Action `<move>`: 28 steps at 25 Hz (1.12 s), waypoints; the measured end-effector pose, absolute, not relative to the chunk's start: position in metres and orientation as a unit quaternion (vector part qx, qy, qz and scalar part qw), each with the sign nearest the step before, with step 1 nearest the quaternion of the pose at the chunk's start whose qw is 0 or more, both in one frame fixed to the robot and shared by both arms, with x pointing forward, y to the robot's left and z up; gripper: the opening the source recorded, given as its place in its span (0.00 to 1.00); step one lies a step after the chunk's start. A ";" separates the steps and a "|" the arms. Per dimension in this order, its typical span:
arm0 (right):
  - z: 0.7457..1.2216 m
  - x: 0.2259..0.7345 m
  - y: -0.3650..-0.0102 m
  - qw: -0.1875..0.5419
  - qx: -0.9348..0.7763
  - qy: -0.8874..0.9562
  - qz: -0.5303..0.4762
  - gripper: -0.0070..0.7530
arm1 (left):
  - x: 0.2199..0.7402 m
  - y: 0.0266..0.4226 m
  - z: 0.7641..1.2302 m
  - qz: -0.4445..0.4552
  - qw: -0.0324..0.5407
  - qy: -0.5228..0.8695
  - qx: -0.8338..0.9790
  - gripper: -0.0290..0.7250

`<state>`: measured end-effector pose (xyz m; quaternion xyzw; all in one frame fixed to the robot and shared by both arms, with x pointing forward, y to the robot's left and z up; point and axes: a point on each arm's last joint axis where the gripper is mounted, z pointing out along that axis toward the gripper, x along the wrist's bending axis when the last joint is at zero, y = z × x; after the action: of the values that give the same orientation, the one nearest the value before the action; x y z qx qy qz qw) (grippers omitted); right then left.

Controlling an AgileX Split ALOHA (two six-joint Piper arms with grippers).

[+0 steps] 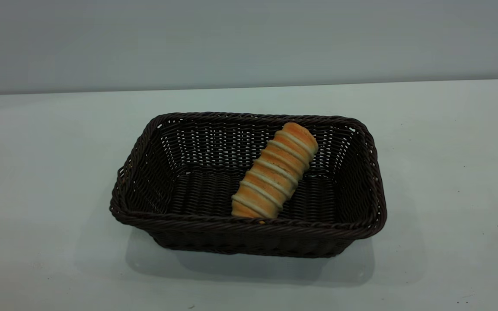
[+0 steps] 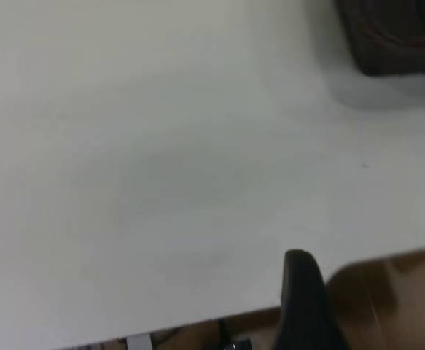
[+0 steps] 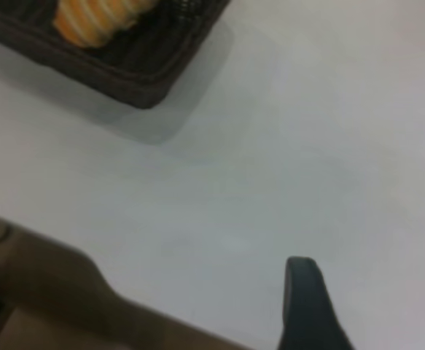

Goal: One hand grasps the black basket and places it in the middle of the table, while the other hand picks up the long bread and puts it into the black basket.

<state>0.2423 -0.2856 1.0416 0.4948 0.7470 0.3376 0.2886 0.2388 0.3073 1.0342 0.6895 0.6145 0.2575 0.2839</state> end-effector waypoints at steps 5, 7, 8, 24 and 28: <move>1.042 0.239 -0.286 0.307 0.512 0.729 0.336 0.61 | 0.230 0.308 1.034 0.291 0.286 0.650 0.640 0.70; 1.042 0.236 -0.286 0.316 0.511 0.723 0.341 0.61 | 0.227 0.308 1.034 0.300 0.291 0.653 0.631 0.70; 1.041 0.234 -0.286 0.321 0.510 0.720 0.344 0.61 | 0.226 0.308 1.034 0.303 0.293 0.653 0.629 0.70; 1.041 0.229 -0.286 0.344 0.520 0.701 0.347 0.61 | 0.222 0.308 1.033 0.313 0.303 0.650 0.623 0.70; 1.041 0.229 -0.286 0.344 0.520 0.701 0.347 0.61 | 0.222 0.308 1.033 0.313 0.303 0.650 0.623 0.70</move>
<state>0.2289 -0.2859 1.0411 0.5204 0.7006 0.3468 0.3437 0.2219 0.3079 1.0331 0.6228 0.6499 0.3128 0.3031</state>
